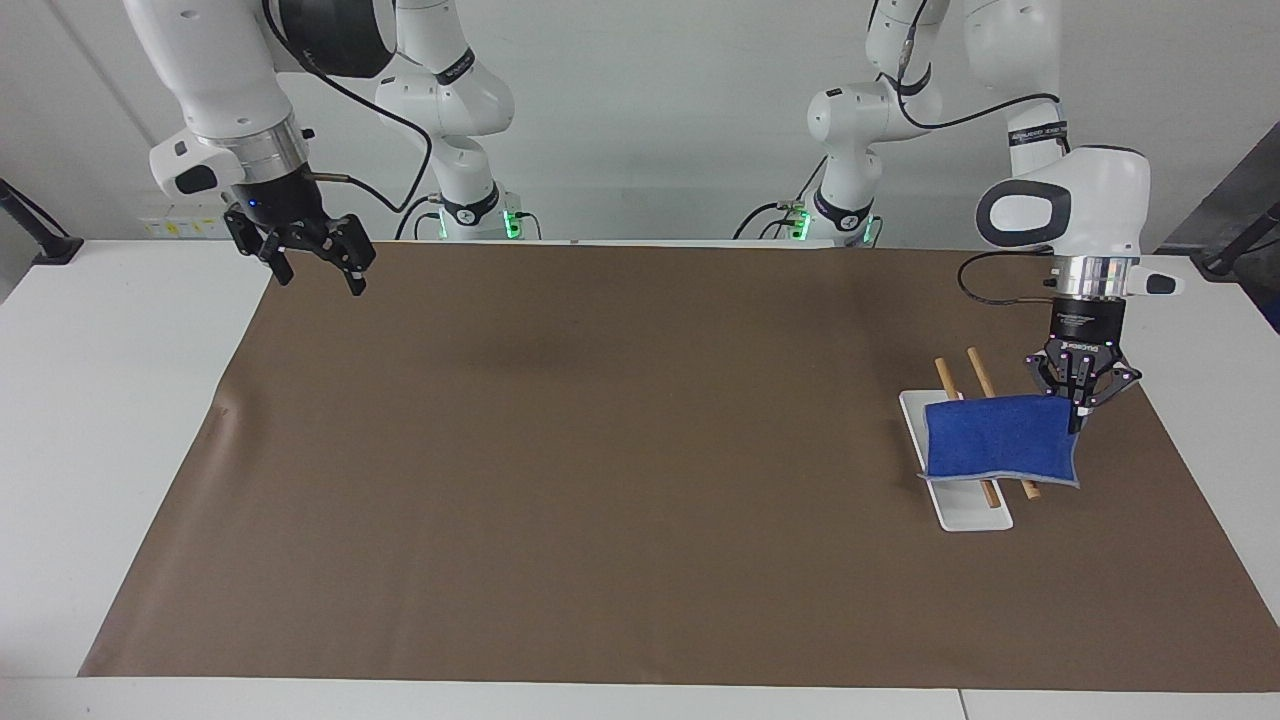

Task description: Right arm passes towel to left arm to hang

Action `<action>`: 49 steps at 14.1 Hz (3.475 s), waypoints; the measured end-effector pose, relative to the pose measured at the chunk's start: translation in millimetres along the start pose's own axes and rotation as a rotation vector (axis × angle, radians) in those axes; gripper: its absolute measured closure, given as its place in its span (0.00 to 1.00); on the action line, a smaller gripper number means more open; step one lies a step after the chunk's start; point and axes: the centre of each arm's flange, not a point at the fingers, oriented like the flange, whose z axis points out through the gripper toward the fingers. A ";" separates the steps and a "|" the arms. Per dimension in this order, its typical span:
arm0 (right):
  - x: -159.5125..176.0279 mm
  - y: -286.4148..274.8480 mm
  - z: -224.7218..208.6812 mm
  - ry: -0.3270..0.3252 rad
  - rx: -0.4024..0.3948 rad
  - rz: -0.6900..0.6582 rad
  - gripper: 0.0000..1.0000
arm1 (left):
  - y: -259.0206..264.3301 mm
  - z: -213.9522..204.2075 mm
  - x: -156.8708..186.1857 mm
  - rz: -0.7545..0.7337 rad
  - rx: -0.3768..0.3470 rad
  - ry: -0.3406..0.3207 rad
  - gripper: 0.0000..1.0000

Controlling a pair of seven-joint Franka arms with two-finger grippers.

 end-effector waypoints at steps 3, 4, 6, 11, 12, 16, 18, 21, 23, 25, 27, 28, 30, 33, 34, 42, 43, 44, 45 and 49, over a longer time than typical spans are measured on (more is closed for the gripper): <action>-3.0 1.9 -6.4 -0.017 -0.002 -0.008 0.00 | 3.2 0.6 18.4 -0.095 0.026 0.015 0.92; -2.5 -0.5 -4.0 -0.022 -0.002 -0.012 0.00 | 2.1 1.8 19.7 -0.120 0.044 0.014 0.84; -1.0 -1.1 -0.6 -0.028 -0.003 -0.013 0.00 | 2.3 2.1 19.2 -0.142 0.053 0.012 0.64; 0.1 -0.9 -1.5 -0.019 -0.002 -0.012 0.00 | 4.4 1.4 21.7 -0.155 0.053 0.013 0.04; -0.3 -1.7 -1.3 -0.022 -0.003 -0.014 0.00 | 5.7 0.7 21.9 -0.156 0.050 0.013 0.00; -2.1 -1.4 0.2 -0.038 -0.005 -0.014 0.00 | 16.8 -4.6 17.2 -0.155 0.031 0.001 0.00; -2.6 -1.3 0.6 -0.043 -0.006 -0.014 0.00 | 18.6 -6.0 16.3 -0.156 0.041 -0.005 0.00; -2.5 2.8 0.9 -0.046 -0.007 -0.006 0.00 | 24.8 -10.2 21.7 -0.165 0.043 -0.005 0.00; -2.3 5.0 0.9 -0.046 -0.007 -0.002 0.00 | 25.6 -12.2 16.0 -0.136 0.064 -0.019 0.00; -2.4 4.0 0.9 -0.046 -0.006 -0.004 0.00 | 23.1 -15.3 -3.8 -0.035 0.147 -0.068 0.00; -2.4 3.8 0.9 -0.046 -0.006 -0.005 0.00 | 27.4 -25.5 -30.5 0.049 0.218 -0.132 0.00; -2.4 3.8 0.9 -0.046 -0.006 -0.005 0.00 | 32.2 -32.2 -43.1 0.095 0.238 -0.152 0.00; -2.4 3.7 0.9 -0.046 -0.006 -0.005 0.00 | 35.0 -42.0 -72.7 0.248 0.288 -0.148 0.00; -2.6 2.6 0.8 -0.046 -0.006 -0.007 0.00 | 19.5 -53.5 -139.6 0.522 0.342 -0.121 0.00; -2.6 2.4 0.8 -0.046 -0.006 -0.007 0.00 | 14.3 -60.2 -164.7 0.611 0.346 -0.114 0.00; -2.7 5.1 0.1 -0.045 -0.006 -0.002 0.00 | 0.7 -92.7 -281.3 1.285 0.342 -0.131 0.00; -3.2 5.2 -1.1 -0.043 -0.006 -0.002 0.00 | 7.2 -94.7 -279.6 1.356 0.353 -0.139 0.00; -3.9 5.3 -2.5 -0.040 -0.005 -0.002 0.00 | 16.1 -97.9 -275.1 1.440 0.365 -0.148 0.00; -4.6 5.4 -4.0 -0.038 -0.005 -0.003 0.00 | 24.2 -102.5 -270.6 1.537 0.374 -0.163 0.00; -7.7 2.2 -4.1 -0.052 -0.006 -0.009 0.00 | 32.2 -114.6 -257.9 1.866 0.471 -0.257 0.00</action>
